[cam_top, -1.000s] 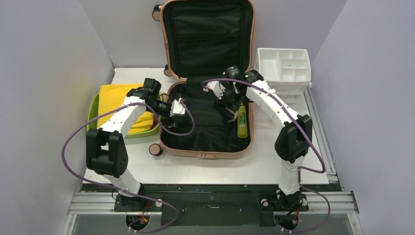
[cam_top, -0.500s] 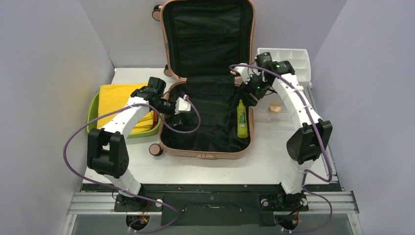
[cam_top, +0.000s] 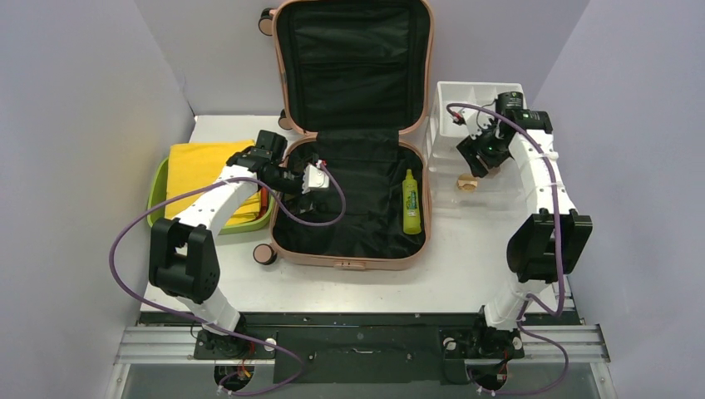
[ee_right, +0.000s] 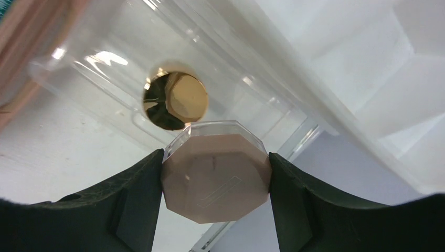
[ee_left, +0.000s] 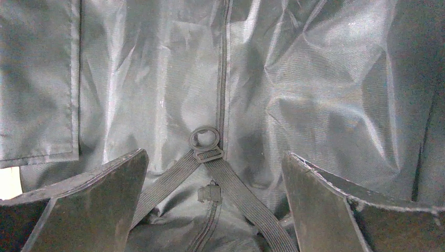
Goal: Open, take out, and arrange the luggage
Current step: Place the makeup in the drawer.
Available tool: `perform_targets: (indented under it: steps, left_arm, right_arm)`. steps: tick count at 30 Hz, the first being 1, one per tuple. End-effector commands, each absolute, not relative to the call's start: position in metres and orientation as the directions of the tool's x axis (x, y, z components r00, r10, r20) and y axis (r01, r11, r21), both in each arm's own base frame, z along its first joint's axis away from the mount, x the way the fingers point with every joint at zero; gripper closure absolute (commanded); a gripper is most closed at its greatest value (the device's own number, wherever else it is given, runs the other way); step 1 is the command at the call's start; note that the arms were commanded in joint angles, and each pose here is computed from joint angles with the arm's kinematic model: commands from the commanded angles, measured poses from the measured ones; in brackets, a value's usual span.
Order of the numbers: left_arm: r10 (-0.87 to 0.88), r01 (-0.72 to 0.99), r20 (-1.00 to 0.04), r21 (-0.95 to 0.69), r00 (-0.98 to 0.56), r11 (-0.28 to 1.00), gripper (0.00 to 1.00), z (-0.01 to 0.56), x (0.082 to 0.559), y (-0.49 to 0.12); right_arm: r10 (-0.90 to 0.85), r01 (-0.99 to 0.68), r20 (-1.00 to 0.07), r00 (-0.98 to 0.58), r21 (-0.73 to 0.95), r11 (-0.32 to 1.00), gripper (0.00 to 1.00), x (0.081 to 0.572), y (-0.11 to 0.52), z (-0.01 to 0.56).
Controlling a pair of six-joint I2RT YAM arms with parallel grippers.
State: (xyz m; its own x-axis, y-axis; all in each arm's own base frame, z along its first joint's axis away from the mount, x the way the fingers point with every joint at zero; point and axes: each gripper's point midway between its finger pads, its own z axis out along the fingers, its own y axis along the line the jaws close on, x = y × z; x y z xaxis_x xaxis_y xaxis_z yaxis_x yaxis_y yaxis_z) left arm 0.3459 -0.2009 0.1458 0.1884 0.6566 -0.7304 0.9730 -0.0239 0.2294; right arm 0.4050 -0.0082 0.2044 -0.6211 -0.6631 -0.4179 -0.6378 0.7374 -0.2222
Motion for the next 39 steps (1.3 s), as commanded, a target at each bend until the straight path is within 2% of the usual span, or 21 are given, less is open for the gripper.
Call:
perform_targets:
  steps: [1,11,17,28,34,39]
  left_arm:
    - [0.631,0.957,-0.74,0.291,0.231,-0.009,0.04,0.169,0.35,-0.206]
    - [0.622,0.953,-0.743,0.303,0.247,-0.017,0.04,0.172,0.352,-0.211]
    - [0.619,0.953,-0.745,0.304,0.248,-0.016,0.04,0.172,0.352,-0.213]
    - [0.627,0.96,-0.752,0.281,0.205,0.023,0.04,0.168,0.358,-0.213]
    - [0.646,0.963,-0.759,0.228,0.081,0.147,0.04,0.167,0.37,-0.207]
    - [0.659,0.955,-0.752,0.192,-0.004,0.225,0.04,0.166,0.369,-0.201]
  right_arm:
    - [-0.64,-0.539,-0.43,-0.637,-0.344,0.769,0.79,0.413,-0.048,0.215]
    - [-0.581,-0.469,-0.409,-0.703,-0.347,0.812,0.79,0.421,-0.073,0.177]
    - [-0.564,-0.452,-0.399,-0.723,-0.344,0.823,0.72,0.425,-0.077,0.163]
    - [-0.541,-0.456,-0.394,-0.743,-0.293,0.84,0.66,0.42,-0.07,0.141]
    - [-0.538,-0.457,-0.389,-0.747,-0.288,0.842,0.54,0.413,-0.07,0.141]
    - [-0.525,-0.433,-0.398,-0.752,-0.301,0.849,0.39,0.41,-0.072,0.146]
